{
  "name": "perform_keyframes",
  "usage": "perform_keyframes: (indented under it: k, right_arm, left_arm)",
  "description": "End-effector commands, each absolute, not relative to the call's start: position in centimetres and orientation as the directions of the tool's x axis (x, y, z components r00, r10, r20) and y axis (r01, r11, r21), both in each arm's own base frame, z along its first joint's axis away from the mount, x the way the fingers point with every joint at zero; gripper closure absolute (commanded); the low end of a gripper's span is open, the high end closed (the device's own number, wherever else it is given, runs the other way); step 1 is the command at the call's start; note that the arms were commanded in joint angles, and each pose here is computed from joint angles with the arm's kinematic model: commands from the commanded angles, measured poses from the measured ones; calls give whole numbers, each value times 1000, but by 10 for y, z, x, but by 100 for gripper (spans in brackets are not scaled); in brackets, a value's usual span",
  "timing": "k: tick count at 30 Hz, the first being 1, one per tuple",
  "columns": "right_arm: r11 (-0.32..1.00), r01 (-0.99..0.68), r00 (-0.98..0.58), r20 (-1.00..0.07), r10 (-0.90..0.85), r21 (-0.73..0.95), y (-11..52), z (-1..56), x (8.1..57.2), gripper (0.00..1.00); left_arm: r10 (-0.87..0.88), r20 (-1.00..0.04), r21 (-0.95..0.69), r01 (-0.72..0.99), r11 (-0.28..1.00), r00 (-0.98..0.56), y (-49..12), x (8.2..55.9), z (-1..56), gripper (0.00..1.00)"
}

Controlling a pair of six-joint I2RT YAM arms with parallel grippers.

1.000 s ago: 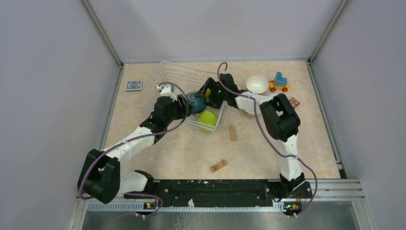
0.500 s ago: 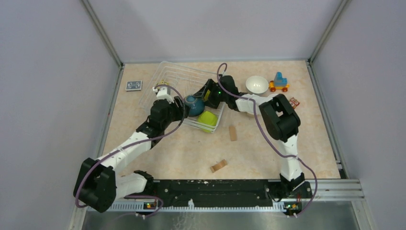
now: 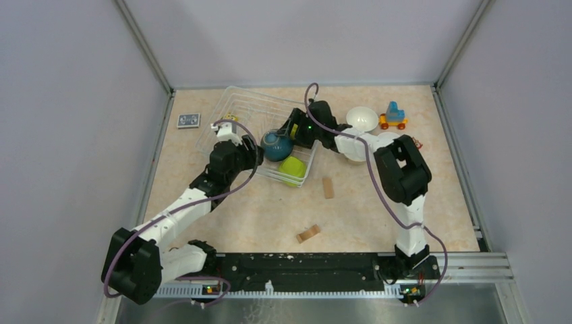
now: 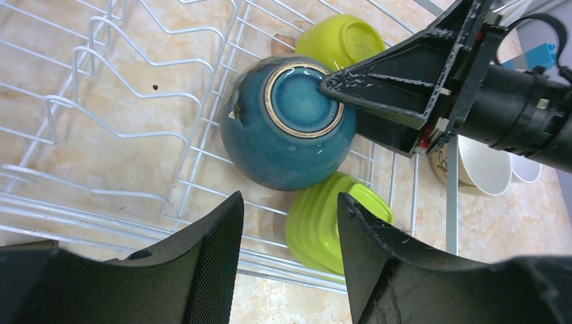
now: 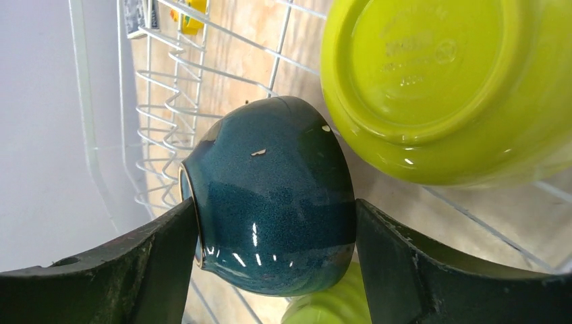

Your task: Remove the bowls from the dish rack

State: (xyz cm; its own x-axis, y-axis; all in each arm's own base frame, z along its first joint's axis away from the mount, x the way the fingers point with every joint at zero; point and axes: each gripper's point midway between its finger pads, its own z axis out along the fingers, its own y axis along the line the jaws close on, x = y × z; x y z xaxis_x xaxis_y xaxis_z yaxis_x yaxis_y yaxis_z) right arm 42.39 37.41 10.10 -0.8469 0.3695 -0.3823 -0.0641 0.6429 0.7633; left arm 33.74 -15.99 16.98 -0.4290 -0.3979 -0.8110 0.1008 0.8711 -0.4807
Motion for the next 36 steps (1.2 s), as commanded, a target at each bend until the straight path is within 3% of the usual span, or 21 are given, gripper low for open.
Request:
perform_keyframes:
  k: [1, 3, 6, 13, 22, 24, 30, 34, 36]
  right_arm:
    - [750, -186, -760, -576, 300, 635, 360, 148, 431, 45]
    - [784, -217, -721, -637, 273, 582, 353, 160, 436, 45]
    - [804, -291, -673, -708, 213, 519, 349, 179, 440, 56]
    - [881, -401, -533, -846, 0, 252, 341, 212, 442, 56]
    - [892, -442, -406, -865, -295, -96, 352, 192, 433, 55]
    - [881, -453, -394, -854, -339, -140, 358, 184, 428, 51]
    - [822, -558, -386, -840, -380, -115, 387, 168, 407, 20]
    - [802, -596, -404, -848, -343, -41, 397, 164, 396, 7]
    - [784, -621, -411, -843, -347, -20, 400, 161, 390, 6]
  left_arm:
    - [-411, -827, -483, 111, 868, -384, -155, 338, 183, 41]
    - [-411, -828, -484, 115, 867, -381, -156, 337, 184, 41]
    - [-409, -828, -484, 119, 867, -384, -156, 337, 183, 41]
    - [-408, -824, -483, 111, 868, -394, -156, 336, 178, 42]
    - [-442, -821, -463, -32, 886, -361, -129, 334, 173, 39]
    - [-470, -814, -473, -81, 877, -342, -121, 332, 172, 38]
    - [-492, -813, -480, -120, 869, -311, -111, 328, 174, 37]
    - [-489, -817, -475, -125, 871, -305, -109, 328, 175, 36]
    - [-489, -817, -474, -127, 871, -305, -109, 328, 175, 36]
